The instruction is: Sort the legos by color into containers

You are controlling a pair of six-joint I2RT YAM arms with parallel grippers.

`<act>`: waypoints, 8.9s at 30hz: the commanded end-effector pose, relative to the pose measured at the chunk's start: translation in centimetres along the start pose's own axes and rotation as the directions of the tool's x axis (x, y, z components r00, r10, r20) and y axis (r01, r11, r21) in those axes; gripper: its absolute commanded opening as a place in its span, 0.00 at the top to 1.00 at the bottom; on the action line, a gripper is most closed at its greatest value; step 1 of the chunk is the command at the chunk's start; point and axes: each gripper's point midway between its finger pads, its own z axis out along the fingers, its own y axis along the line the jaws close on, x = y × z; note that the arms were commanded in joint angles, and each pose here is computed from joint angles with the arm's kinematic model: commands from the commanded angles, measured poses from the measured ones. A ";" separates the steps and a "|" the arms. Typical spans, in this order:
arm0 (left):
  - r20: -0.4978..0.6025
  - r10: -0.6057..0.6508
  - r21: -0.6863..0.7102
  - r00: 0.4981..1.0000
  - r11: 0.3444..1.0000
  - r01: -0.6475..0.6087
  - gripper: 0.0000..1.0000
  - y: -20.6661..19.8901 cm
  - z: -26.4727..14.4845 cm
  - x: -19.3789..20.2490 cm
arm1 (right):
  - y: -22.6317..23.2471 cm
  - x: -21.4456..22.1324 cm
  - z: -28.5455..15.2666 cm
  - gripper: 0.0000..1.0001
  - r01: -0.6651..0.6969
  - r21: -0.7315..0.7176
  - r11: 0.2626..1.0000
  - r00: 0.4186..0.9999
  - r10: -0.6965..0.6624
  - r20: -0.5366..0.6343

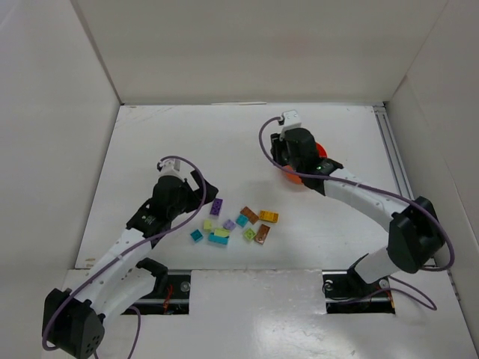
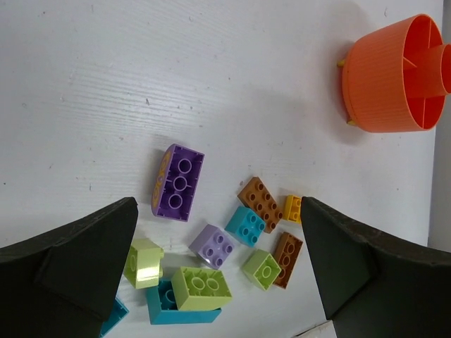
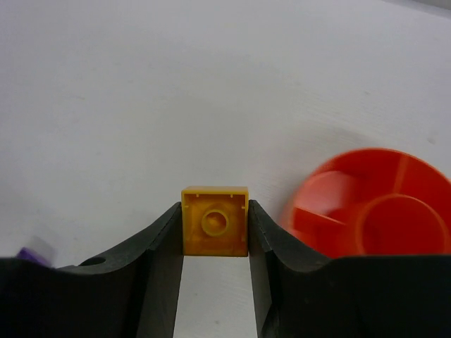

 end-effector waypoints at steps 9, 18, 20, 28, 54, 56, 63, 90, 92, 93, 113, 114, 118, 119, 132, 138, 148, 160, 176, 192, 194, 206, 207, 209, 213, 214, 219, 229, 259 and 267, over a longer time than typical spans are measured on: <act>-0.012 0.048 0.057 0.999 0.997 -0.048 0.00 -1.0 0.8 0.1 | -10.0 2.5 -3.7 0.87 0.005 0.267 0.964 0.993 0.026 -0.111; -0.037 0.059 0.046 0.998 0.997 -0.057 0.00 -0.9 1.4 0.5 | -11.3 4.1 -2.7 0.84 -0.011 0.308 0.951 0.985 0.064 -0.163; -0.037 0.059 0.046 0.998 0.997 -0.057 0.00 -1.1 1.5 0.4 | -11.0 4.6 -2.0 0.83 -0.005 0.300 0.954 0.981 0.063 -0.184; -0.037 0.059 0.046 0.998 0.997 -0.057 0.00 -1.1 1.5 0.4 | -10.5 4.7 -0.8 0.79 -0.049 0.297 0.954 0.979 0.105 -0.177; -0.023 0.058 0.046 0.998 0.997 -0.057 0.00 -1.1 1.2 0.1 | -8.1 3.4 -1.5 0.72 -0.091 0.330 0.940 0.986 0.130 -0.100; -0.023 0.058 0.046 0.998 0.997 -0.057 0.00 -1.1 1.2 0.1 | -8.2 3.3 -1.3 0.70 -0.089 0.338 0.937 0.987 0.129 -0.097; -0.023 0.067 0.047 0.997 0.997 -0.066 0.00 -1.1 1.2 0.1 | -8.9 4.0 -1.0 0.67 -0.151 0.402 0.903 0.977 0.197 -0.076; -0.031 0.068 0.088 0.997 0.994 -0.065 0.00 -2.0 0.8 0.0 | -2.6 1.4 -4.6 0.27 0.227 0.033 0.973 0.971 -0.224 -0.077; -0.048 0.070 0.108 0.996 0.992 -0.064 0.00 -2.2 0.8 0.5 | 0.1 2.9 -5.4 0.27 0.271 -0.164 0.949 0.955 -0.286 -0.077; -0.051 0.070 0.106 0.996 0.992 -0.064 0.00 -1.9 0.8 0.8 | 1.0 3.9 -5.8 0.25 0.336 -0.253 0.907 0.929 -0.364 -0.071; -0.076 0.081 0.122 0.994 0.990 -0.072 0.00 -1.4 0.8 1.9 | 7.1 18.5 -6.5 0.28 0.436 -0.558 0.705 0.735 -0.637 -0.231; -0.083 0.081 0.116 0.993 0.991 -0.071 0.00 -1.3 1.0 2.1 | 6.9 19.0 -6.3 0.28 0.439 -0.555 0.707 0.726 -0.643 -0.244; -0.083 0.081 0.116 0.993 0.991 -0.071 0.00 -1.3 1.0 2.1 | 6.8 19.5 -5.5 0.33 0.438 -0.537 0.721 0.724 -0.637 -0.264; -0.083 0.081 0.116 0.993 0.991 -0.071 0.00 -1.3 1.0 2.1 | 6.8 19.2 -5.4 0.37 0.444 -0.528 0.724 0.728 -0.635 -0.259; -0.077 0.080 0.109 0.994 0.991 -0.072 0.00 -1.3 1.1 1.8 | 7.5 17.2 -5.4 0.84 0.433 -0.516 0.739 0.770 -0.600 -0.214; -0.077 0.080 0.109 0.994 0.991 -0.072 0.00 -1.3 1.1 1.8 | 6.3 14.0 -5.4 0.85 0.407 -0.460 0.789 0.826 -0.533 -0.184; -0.063 0.081 0.121 0.995 0.990 -0.072 0.00 -2.0 1.0 1.2 | 3.9 9.2 -4.0 0.85 0.396 -0.402 0.825 0.884 -0.462 -0.077; -0.076 0.090 0.110 0.993 0.991 -0.081 0.00 -1.8 1.4 1.3 | 2.7 15.1 -0.9 0.84 0.347 -0.353 0.869 0.850 -0.450 -0.273; -0.070 0.089 0.103 0.994 0.991 -0.081 0.00 -1.8 1.3 1.0 | 2.5 15.8 0.2 0.40 0.347 -0.335 0.876 0.842 -0.448 -0.301; -0.070 0.089 0.103 0.994 0.991 -0.081 0.00 -1.8 1.3 1.0 | 2.1 13.4 0.7 0.36 0.275 -0.300 0.914 0.889 -0.361 -0.284; -0.070 0.089 0.103 0.994 0.991 -0.081 0.00 -1.8 1.3 1.0 | 1.6 13.9 1.0 0.38 0.261 -0.288 0.921 0.889 -0.346 -0.301; -0.077 0.089 0.097 0.993 0.992 -0.081 0.00 -1.7 1.5 1.2 | 0.6 14.9 1.9 0.51 0.239 -0.257 0.936 0.888 -0.318 -0.332; -0.077 0.089 0.097 0.993 0.992 -0.081 0.00 -1.7 1.5 1.2 | 0.6 14.9 1.9 0.55 0.239 -0.257 0.936 0.888 -0.318 -0.332; -0.077 0.089 0.097 0.993 0.992 -0.081 0.00 -1.7 1.5 1.2 | 0.7 14.5 1.8 0.68 0.230 -0.253 0.939 0.894 -0.307 -0.326; -0.070 0.089 0.103 0.994 0.991 -0.081 0.00 -2.0 1.4 0.9 | 1.4 12.5 0.8 0.81 0.259 -0.287 0.922 0.905 -0.336 -0.261; -0.070 0.089 0.103 0.994 0.991 -0.081 0.00 -2.0 1.4 0.9 | 1.8 11.3 0.8 0.81 0.270 -0.298 0.916 0.915 -0.340 -0.216; -0.063 0.089 0.109 0.994 0.991 -0.082 0.00 -2.2 1.4 0.7 | 2.1 4.6 -0.4 0.82 0.364 -0.330 0.871 0.926 -0.376 0.029; -0.052 0.098 0.117 0.994 0.989 -0.091 0.00 -2.9 1.7 0.0 | -2.5 -0.8 0.8 0.80 0.458 -0.322 0.828 0.884 -0.389 0.257; -0.064 0.117 0.118 0.991 0.987 -0.109 0.00 -3.4 3.3 -0.3 | -7.5 2.9 1.8 0.64 0.472 -0.318 0.822 0.879 -0.415 0.235; -0.071 0.117 0.113 0.991 0.988 -0.108 0.00 -3.3 3.5 -0.2 | -7.8 3.2 1.9 0.46 0.467 -0.325 0.822 0.883 -0.410 0.229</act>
